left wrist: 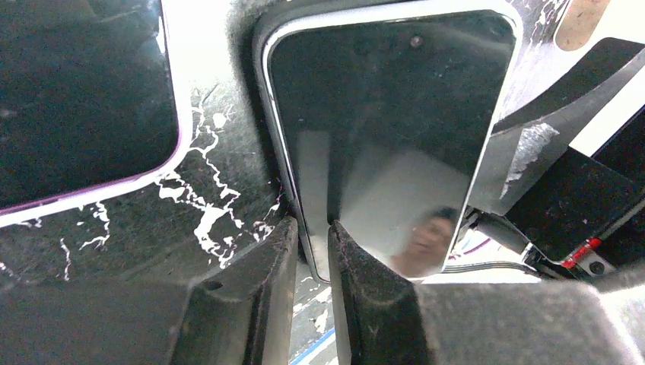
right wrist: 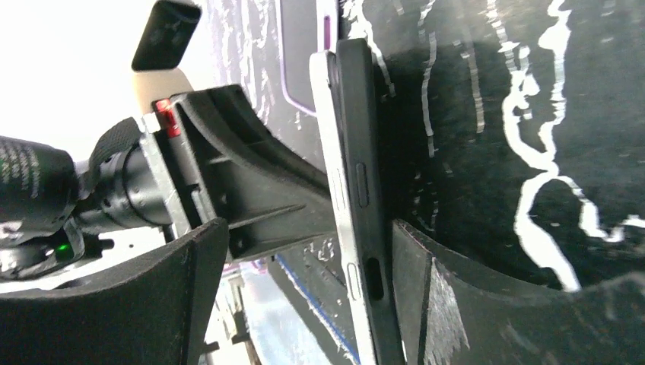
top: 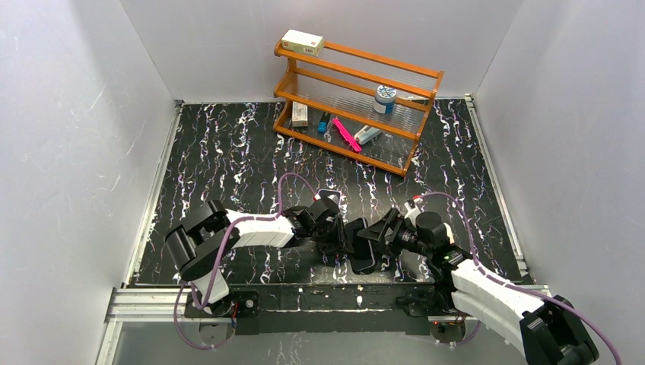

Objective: Put the phone into the phone case

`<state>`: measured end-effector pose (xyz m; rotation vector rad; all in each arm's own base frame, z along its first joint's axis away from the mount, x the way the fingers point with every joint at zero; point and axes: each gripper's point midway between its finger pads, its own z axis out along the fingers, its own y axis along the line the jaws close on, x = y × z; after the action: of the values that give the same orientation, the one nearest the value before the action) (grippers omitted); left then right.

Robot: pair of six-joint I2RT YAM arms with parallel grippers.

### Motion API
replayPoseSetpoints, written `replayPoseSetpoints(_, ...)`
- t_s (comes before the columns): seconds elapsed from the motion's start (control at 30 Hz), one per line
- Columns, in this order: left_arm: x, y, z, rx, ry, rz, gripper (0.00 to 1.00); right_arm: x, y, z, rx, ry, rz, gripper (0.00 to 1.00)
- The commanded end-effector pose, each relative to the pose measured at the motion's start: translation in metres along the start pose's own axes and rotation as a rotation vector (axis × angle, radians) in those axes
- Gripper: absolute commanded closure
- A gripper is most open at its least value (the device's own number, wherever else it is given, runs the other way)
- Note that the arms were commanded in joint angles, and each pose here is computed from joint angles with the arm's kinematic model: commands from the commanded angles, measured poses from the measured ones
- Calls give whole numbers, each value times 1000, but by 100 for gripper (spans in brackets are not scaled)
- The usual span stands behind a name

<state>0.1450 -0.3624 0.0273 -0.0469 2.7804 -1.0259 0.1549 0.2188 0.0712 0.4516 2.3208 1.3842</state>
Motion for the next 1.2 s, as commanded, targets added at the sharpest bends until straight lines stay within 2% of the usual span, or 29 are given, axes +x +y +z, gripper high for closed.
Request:
replayPoseSetpoints(0.0, 7, 29, 0, -104, -18, 40, 80, 24, 64, -16, -241, 169, -39, 18)
replayPoseSetpoints(0.13, 9, 34, -1, -109, -13, 40, 80, 27, 56, -13, -205, 189, -32, 20)
replayPoseSetpoints(0.43, 7, 29, -6, -95, -29, 41, 78, 27, 33, -7, -78, 192, -44, 44)
replayPoseSetpoints(0.53, 7, 28, -6, -91, -27, 40, 77, 26, 29, -6, -42, 197, -44, 44)
replayPoseSetpoints(0.7, 6, 24, -6, -77, -27, 40, 74, 26, 21, -5, 9, 204, -51, 35)
replayPoseSetpoints(0.77, 5, 23, -6, -76, -30, 42, 71, 25, 21, -6, 19, 200, -56, 35)
replayPoseSetpoints(0.87, 5, 23, -6, -77, -30, 42, 71, 22, 14, -6, 62, 187, -59, 49)
replayPoseSetpoints(1.03, 6, 26, -6, -83, -32, 41, 71, 20, 8, -7, 96, 169, -58, 84)
replayPoseSetpoints(1.1, 6, 27, -7, -83, -36, 40, 70, 21, 4, -8, 114, 165, -57, 91)
replayPoseSetpoints(1.17, 6, 28, -8, -83, -37, 40, 70, 21, 1, -9, 128, 163, -57, 94)
